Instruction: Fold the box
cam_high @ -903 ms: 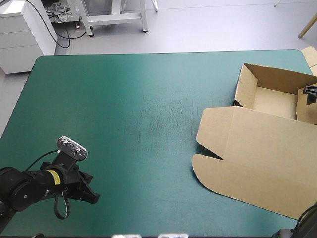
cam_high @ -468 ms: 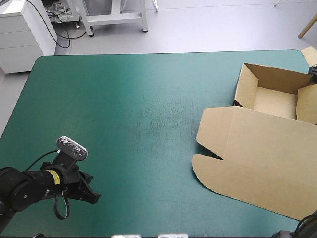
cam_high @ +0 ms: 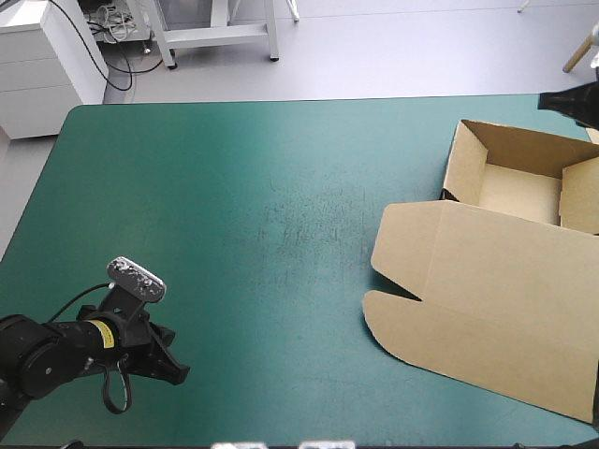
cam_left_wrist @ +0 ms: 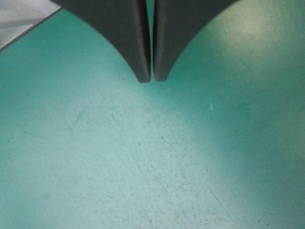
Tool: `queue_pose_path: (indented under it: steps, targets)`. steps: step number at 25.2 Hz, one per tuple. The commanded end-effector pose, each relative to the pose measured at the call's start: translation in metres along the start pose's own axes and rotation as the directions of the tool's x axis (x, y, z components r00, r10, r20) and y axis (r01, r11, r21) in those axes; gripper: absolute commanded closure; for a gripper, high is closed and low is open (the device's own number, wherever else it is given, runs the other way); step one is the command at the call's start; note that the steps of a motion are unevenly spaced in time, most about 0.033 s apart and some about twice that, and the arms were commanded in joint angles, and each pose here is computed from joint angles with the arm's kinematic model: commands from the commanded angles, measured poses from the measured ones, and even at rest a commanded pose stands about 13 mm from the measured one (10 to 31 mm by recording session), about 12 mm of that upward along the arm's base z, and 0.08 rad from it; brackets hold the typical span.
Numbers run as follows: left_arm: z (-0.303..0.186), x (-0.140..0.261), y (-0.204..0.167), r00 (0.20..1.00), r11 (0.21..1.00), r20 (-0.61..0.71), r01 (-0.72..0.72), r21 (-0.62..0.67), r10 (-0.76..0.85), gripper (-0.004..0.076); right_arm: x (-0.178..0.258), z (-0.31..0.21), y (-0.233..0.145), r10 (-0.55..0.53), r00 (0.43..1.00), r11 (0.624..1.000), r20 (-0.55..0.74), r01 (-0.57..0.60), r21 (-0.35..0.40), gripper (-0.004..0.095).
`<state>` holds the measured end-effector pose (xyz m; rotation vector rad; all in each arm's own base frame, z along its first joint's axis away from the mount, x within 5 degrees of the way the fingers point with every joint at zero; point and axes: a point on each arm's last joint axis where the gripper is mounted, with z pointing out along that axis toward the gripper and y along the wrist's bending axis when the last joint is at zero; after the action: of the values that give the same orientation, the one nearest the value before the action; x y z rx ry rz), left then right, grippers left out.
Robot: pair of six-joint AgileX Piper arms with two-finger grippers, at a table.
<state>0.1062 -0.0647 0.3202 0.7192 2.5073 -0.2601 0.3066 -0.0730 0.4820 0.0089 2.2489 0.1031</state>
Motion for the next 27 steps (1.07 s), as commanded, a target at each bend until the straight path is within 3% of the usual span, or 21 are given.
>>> queue_pose_path:
  steps: [1,6,14,22,27]
  targets:
    - [-0.007,-0.008,-0.001,0.997,1.0,0.076,0.015,0.008,-0.016,0.0731,-0.011,-0.034,0.047,-0.093,0.986,0.991,0.138,0.105,-0.086,0.0924]
    - [-0.007,-0.008,-0.001,0.997,1.0,0.076,0.011,0.007,-0.012,0.0731,0.003,-0.034,0.108,-0.216,0.969,0.943,0.121,0.239,-0.233,0.0924]
    - [-0.004,-0.006,-0.001,0.997,0.999,0.066,-0.039,0.004,0.039,0.0731,0.074,-0.013,0.151,-0.382,0.922,0.873,-0.069,0.335,-0.355,0.0924]
    - [0.032,0.023,-0.003,0.998,0.999,-0.064,0.001,0.054,0.002,0.0731,0.187,-0.011,0.133,-0.383,0.906,0.881,-0.179,0.299,-0.367,0.0924]
    - [0.048,0.038,-0.003,0.993,0.998,-0.117,0.0,0.062,0.008,0.0731,0.268,-0.025,0.113,-0.359,0.923,0.892,-0.137,0.297,-0.34,0.0924]
